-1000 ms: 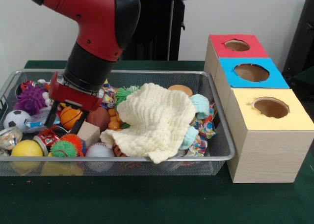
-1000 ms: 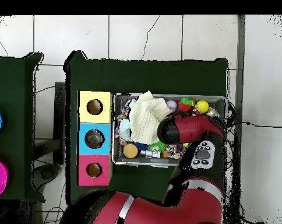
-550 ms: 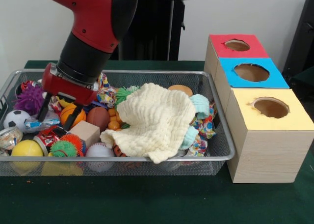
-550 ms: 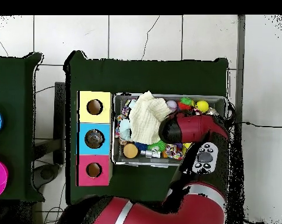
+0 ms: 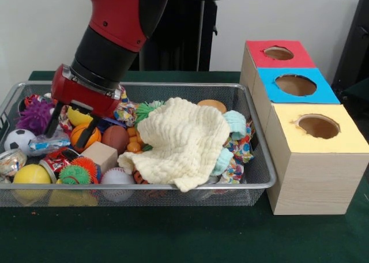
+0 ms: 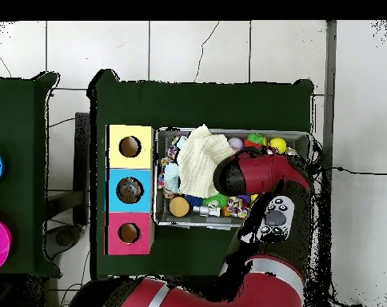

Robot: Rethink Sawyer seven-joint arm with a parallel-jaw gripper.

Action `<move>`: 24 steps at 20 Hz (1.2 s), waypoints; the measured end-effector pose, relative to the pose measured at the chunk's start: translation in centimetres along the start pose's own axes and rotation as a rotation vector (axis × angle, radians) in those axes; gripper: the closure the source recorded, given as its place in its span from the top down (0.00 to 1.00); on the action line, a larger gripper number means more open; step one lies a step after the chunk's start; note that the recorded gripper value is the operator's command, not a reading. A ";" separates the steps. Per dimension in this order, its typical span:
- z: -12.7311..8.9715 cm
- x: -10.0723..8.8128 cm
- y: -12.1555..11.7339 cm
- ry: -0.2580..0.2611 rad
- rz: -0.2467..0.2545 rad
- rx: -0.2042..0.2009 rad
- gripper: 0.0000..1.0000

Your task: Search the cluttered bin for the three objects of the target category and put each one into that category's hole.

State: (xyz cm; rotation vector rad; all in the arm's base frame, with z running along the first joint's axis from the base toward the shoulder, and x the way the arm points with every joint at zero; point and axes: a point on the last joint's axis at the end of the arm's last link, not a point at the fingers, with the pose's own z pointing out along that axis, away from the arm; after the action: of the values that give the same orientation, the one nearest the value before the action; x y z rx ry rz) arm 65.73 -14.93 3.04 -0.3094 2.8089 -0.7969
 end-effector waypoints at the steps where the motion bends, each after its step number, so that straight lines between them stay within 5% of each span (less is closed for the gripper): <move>1: 0.0 0.1 0.1 0.002 -0.004 0.002 1.00; 24: 3.4 5.5 0.5 0.119 -0.072 0.045 1.00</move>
State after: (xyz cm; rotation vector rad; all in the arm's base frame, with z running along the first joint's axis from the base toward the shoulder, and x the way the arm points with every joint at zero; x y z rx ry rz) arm 61.24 -17.62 -0.79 -0.3691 2.8997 -0.9216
